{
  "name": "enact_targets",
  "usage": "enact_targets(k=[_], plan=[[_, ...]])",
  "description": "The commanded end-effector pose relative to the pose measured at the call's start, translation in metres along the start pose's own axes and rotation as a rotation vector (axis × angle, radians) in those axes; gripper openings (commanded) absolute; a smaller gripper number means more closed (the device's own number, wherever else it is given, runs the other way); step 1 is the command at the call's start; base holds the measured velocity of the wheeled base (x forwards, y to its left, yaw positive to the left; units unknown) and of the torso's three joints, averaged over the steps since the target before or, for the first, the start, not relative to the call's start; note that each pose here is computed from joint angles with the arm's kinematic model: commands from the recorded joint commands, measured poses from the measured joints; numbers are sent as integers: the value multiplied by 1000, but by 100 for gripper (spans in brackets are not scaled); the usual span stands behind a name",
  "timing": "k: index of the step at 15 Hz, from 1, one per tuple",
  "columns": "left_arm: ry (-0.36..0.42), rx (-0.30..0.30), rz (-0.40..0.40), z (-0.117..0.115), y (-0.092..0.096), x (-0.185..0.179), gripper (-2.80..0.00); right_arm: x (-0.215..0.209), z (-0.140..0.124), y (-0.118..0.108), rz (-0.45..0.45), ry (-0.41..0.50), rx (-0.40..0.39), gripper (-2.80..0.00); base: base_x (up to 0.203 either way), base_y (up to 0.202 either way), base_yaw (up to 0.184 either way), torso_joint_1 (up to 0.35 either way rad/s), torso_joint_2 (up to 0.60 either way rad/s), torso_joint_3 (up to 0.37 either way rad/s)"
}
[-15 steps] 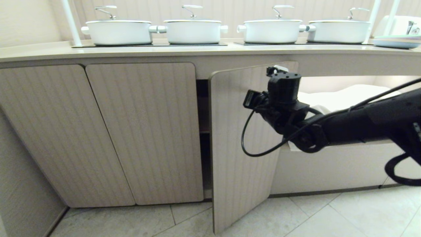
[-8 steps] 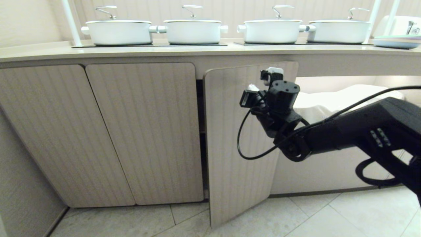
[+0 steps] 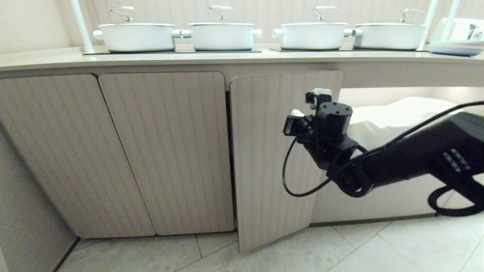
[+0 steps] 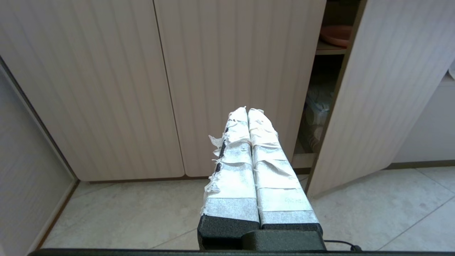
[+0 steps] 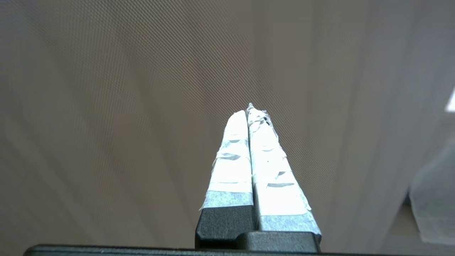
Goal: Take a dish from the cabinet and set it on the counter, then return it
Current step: Close the cabinet door
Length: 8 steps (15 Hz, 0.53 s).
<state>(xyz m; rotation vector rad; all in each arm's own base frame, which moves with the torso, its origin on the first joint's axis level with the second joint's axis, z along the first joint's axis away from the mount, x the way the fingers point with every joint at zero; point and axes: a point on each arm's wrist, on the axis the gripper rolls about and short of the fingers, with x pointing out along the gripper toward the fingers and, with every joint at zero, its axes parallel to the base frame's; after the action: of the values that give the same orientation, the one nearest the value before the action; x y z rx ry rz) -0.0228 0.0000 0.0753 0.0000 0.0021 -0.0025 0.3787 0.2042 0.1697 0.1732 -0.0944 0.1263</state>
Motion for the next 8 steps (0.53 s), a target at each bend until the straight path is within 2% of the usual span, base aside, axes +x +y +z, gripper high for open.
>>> enact_targets(k=[1, 8], plan=[[-1, 0, 1, 0, 0, 0, -280, -15, 15, -4, 1, -11, 6, -280, 0, 0, 0, 0, 0, 0], [-1, 0, 1, 0, 0, 0, -280, -65, 35, -22, -4, 29, -10, -280, 0, 0, 0, 0, 0, 0]])
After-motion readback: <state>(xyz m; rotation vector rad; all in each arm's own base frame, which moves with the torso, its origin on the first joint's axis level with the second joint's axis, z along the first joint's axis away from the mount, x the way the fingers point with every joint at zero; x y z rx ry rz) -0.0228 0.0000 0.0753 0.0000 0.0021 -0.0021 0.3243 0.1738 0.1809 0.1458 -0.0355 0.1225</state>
